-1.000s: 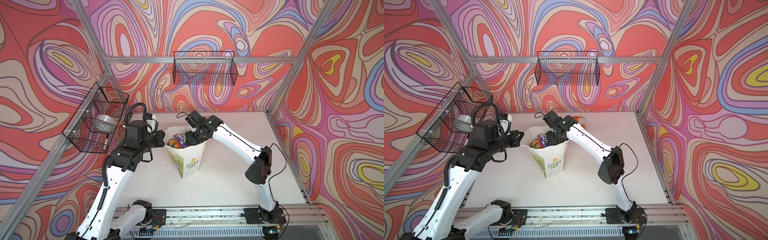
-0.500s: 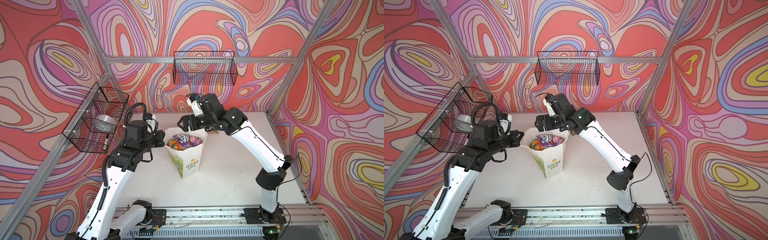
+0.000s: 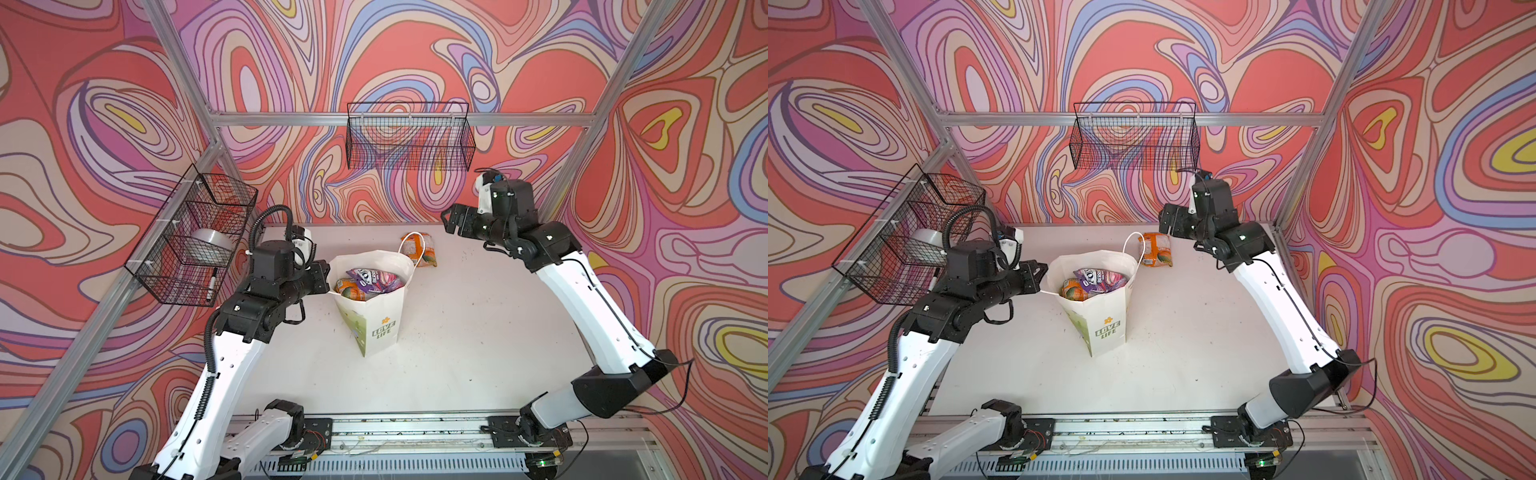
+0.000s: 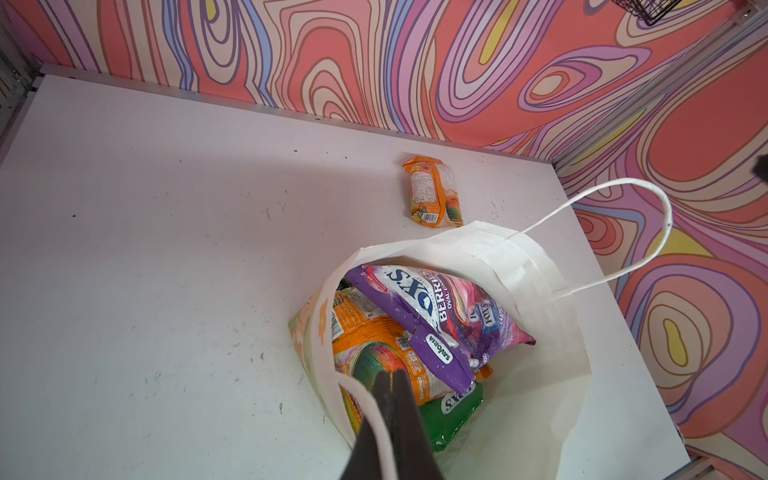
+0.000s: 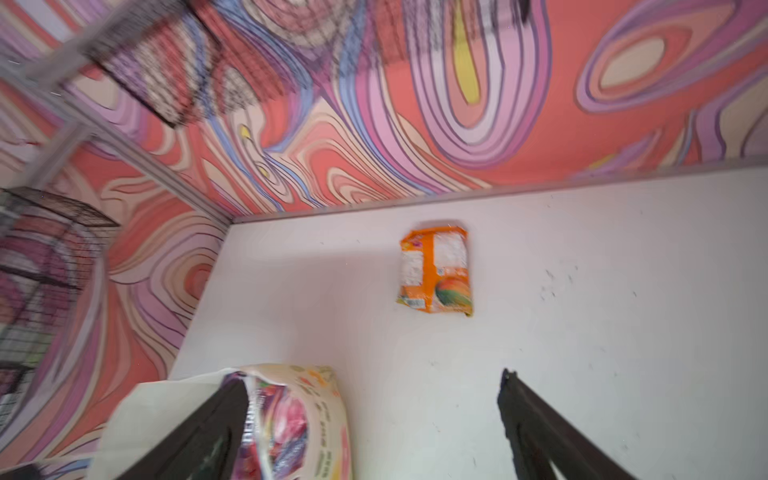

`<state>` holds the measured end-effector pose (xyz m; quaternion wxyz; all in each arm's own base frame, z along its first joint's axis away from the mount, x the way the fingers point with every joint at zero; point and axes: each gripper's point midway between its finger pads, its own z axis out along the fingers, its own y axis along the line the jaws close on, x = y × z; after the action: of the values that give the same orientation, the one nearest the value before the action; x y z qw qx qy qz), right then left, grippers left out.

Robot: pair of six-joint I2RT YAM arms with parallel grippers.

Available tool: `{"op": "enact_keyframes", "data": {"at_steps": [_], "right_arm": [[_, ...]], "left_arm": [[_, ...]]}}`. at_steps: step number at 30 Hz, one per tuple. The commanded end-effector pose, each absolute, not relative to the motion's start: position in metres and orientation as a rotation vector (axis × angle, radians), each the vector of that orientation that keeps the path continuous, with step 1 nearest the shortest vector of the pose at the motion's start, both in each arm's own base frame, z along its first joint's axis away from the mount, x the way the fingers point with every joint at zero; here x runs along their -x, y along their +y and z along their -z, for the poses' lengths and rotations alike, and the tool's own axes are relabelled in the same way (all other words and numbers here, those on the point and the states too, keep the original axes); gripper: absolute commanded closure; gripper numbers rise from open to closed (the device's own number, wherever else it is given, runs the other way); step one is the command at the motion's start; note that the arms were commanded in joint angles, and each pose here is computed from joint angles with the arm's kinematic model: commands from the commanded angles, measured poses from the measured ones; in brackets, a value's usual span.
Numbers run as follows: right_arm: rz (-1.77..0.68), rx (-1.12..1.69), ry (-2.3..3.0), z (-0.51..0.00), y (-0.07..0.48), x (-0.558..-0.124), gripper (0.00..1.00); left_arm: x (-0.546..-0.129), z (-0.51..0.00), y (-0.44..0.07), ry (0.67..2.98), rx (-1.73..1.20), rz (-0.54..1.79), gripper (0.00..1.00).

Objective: Place the snacks into the paper bag
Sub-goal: 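Move the right gripper back to the last orange Mango packet, then lower the right gripper and grasp the orange Mango packet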

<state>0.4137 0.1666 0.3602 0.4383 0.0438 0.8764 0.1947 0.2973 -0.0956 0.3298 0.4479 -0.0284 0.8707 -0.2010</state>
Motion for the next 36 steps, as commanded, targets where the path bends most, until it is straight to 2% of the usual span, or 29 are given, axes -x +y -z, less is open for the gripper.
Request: {"op": "enact_keyframes", "data": {"at_steps": [1, 11, 20, 26, 31, 36], "right_arm": [[-0.55, -0.215, 2.239, -0.314, 0.152, -0.44, 0.01], [-0.544, -0.316, 2.445, -0.172, 0.145, -0.5, 0.02], [-0.63, -0.297, 2.502, -0.118, 0.17, -0.546, 0.02], [-0.632, -0.275, 2.522, -0.094, 0.177, -0.565, 0.02], [-0.652, -0.263, 2.549, -0.072, 0.184, -0.579, 0.02], [-0.657, -0.261, 2.578, -0.052, 0.193, -0.585, 0.02]], "left_arm": [[-0.302, -0.35, -0.09, 2.072, 0.078, 0.48, 1.0], [-0.305, -0.345, -0.09, 2.087, 0.077, 0.473, 1.0], [-0.3, -0.353, -0.091, 2.062, 0.068, 0.485, 1.0], [-0.293, -0.361, -0.065, 2.01, 0.156, 0.359, 1.0], [-0.3, -0.346, -0.043, 2.05, 0.267, 0.224, 1.0], [-0.303, -0.344, -0.053, 2.067, 0.238, 0.279, 0.98]]}}
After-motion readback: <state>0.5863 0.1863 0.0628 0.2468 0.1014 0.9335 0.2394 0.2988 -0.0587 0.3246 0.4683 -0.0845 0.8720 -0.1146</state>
